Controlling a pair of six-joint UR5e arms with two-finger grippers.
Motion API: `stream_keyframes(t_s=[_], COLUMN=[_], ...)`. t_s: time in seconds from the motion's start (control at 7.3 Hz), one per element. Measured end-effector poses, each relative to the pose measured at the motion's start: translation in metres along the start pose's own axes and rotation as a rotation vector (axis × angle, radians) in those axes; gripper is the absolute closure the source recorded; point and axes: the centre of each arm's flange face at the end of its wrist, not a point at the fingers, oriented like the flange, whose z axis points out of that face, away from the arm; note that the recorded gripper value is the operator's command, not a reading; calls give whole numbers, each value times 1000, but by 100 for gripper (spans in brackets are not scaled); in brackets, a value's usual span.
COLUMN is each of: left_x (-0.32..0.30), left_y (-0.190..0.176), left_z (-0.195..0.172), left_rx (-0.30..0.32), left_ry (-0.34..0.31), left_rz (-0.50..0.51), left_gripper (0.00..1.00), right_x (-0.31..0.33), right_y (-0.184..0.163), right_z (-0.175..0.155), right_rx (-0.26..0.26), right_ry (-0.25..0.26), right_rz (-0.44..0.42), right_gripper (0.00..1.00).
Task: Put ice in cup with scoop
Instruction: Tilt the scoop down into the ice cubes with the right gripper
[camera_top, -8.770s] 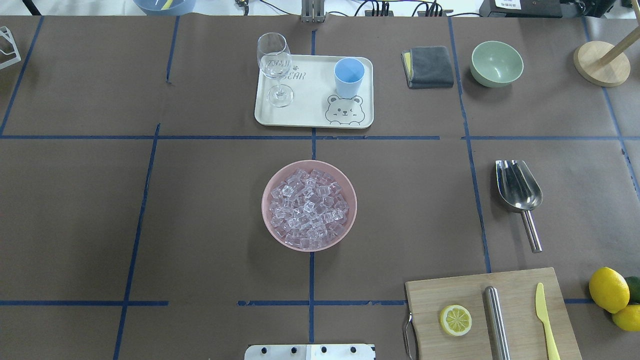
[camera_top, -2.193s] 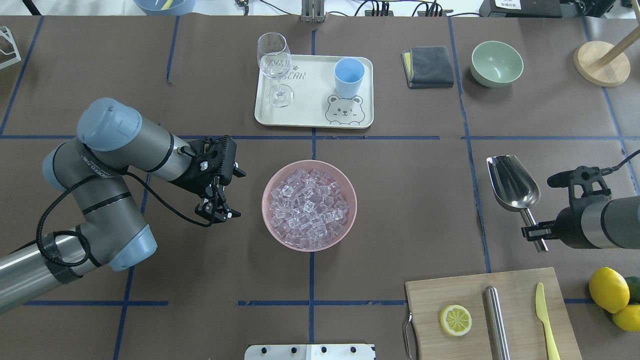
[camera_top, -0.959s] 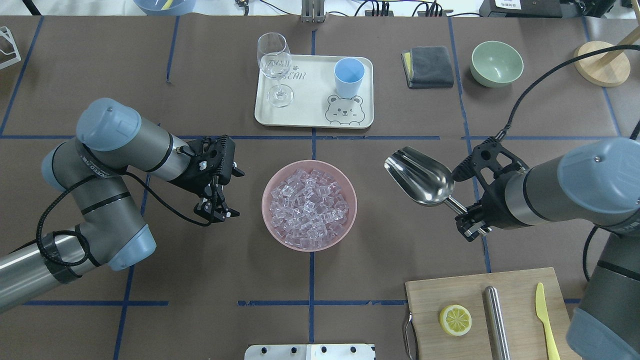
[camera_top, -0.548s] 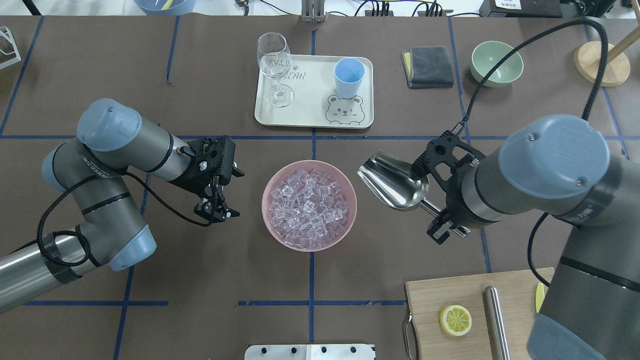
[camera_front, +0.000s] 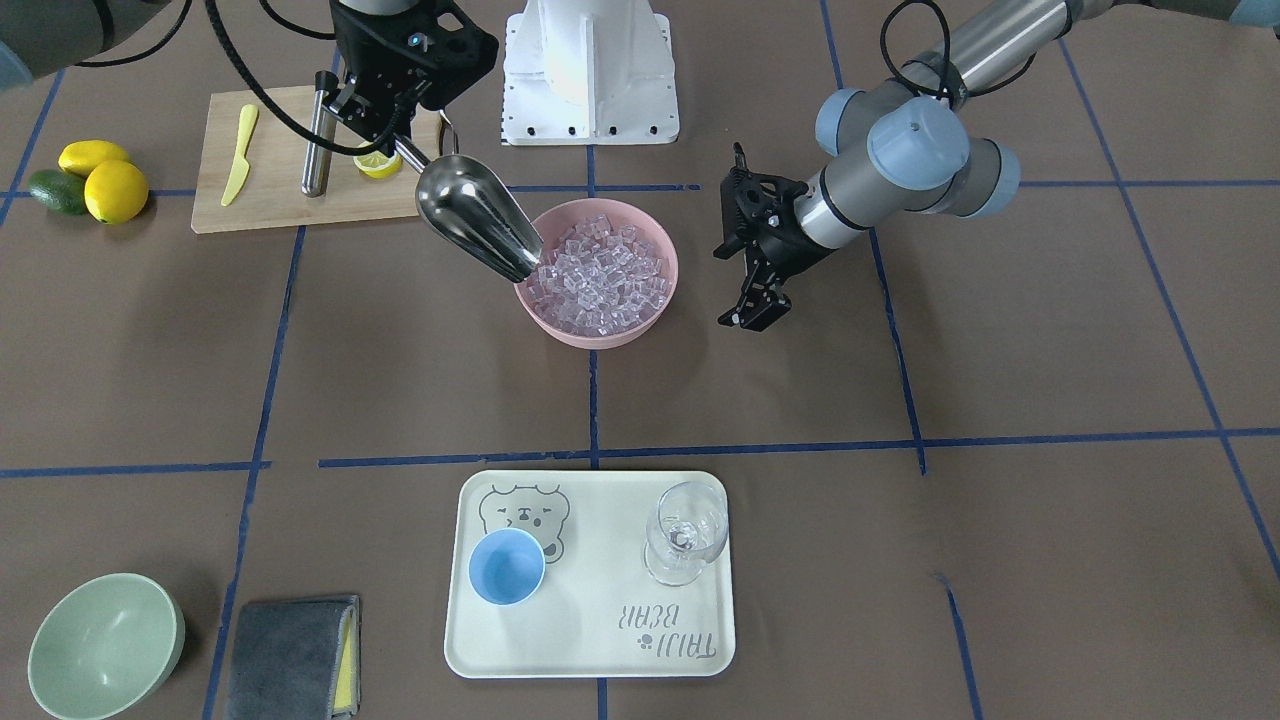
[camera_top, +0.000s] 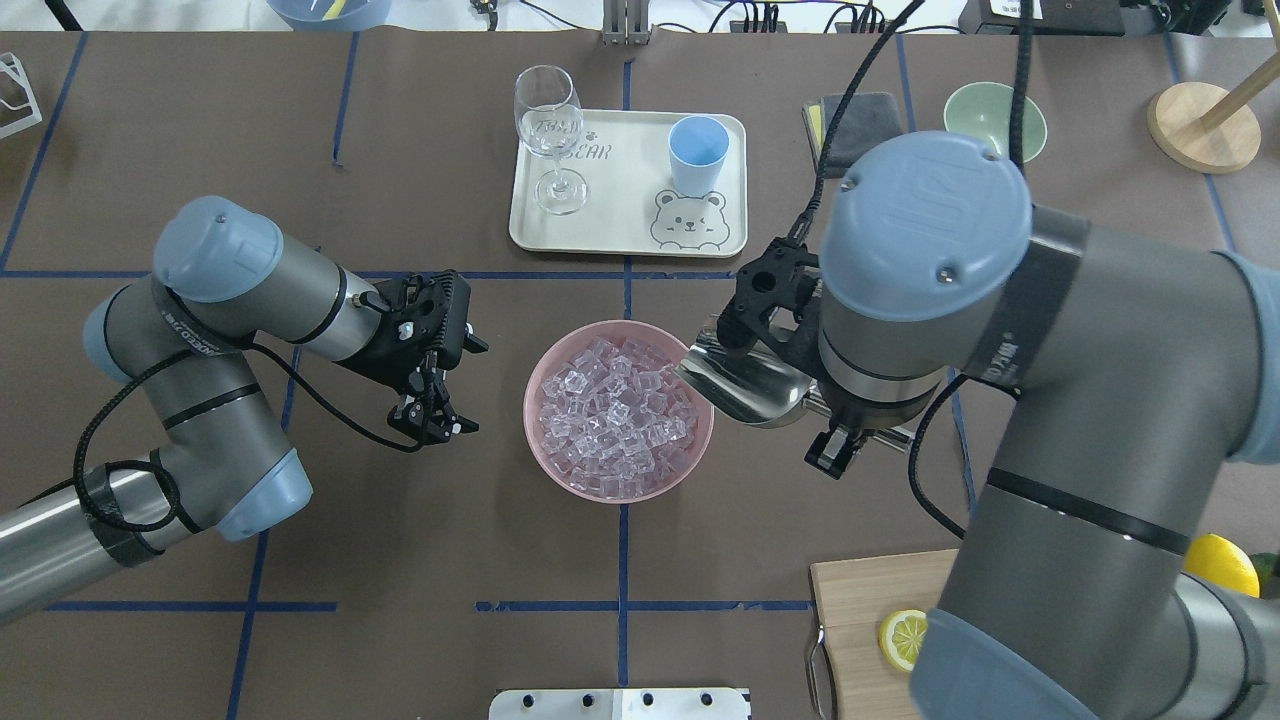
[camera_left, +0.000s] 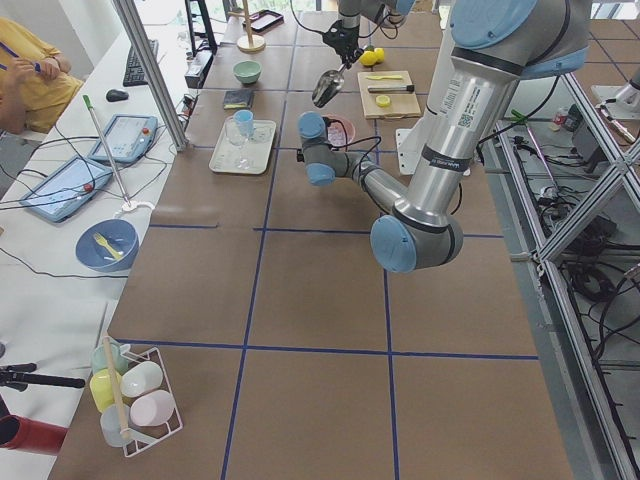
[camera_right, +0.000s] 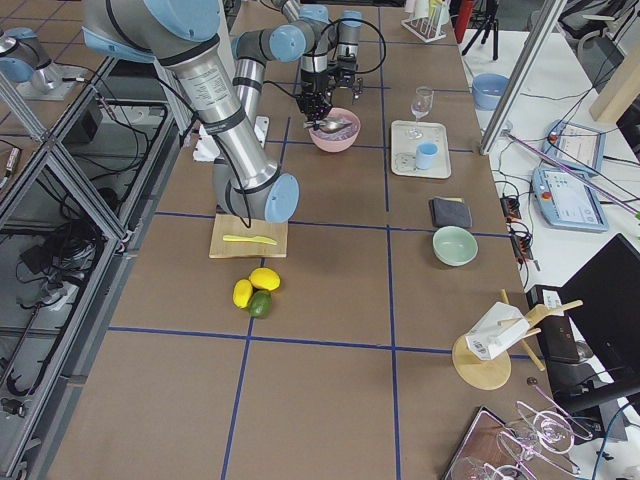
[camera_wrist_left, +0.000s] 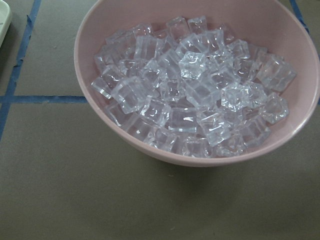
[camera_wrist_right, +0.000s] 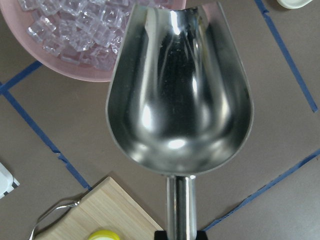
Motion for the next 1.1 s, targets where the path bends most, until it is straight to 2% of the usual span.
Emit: stream_keyframes(t_s=[0.27,0.55,0.82,1.1], left_x=[-5,-7,-9,-9], left_y=[2,5,7,8], left_z=[-6,-9,-9,-9], left_rx=[0,-2,-5,-6], left_ry=[-9,-14,-15,-15], left_rz=[-5,-9,-12,-14], left_gripper=[0,0,0,0], right_x=[-4,-8,-11,-14], right_y=[-27,-59,-81,-109], right_z=[-4,-14,-25,-28], right_rx=[-108,-218,-318,-399], right_ry=[8,25,47,51], right_rz=[-135,-217,-258,-262], right_gripper=[100,100,100,100])
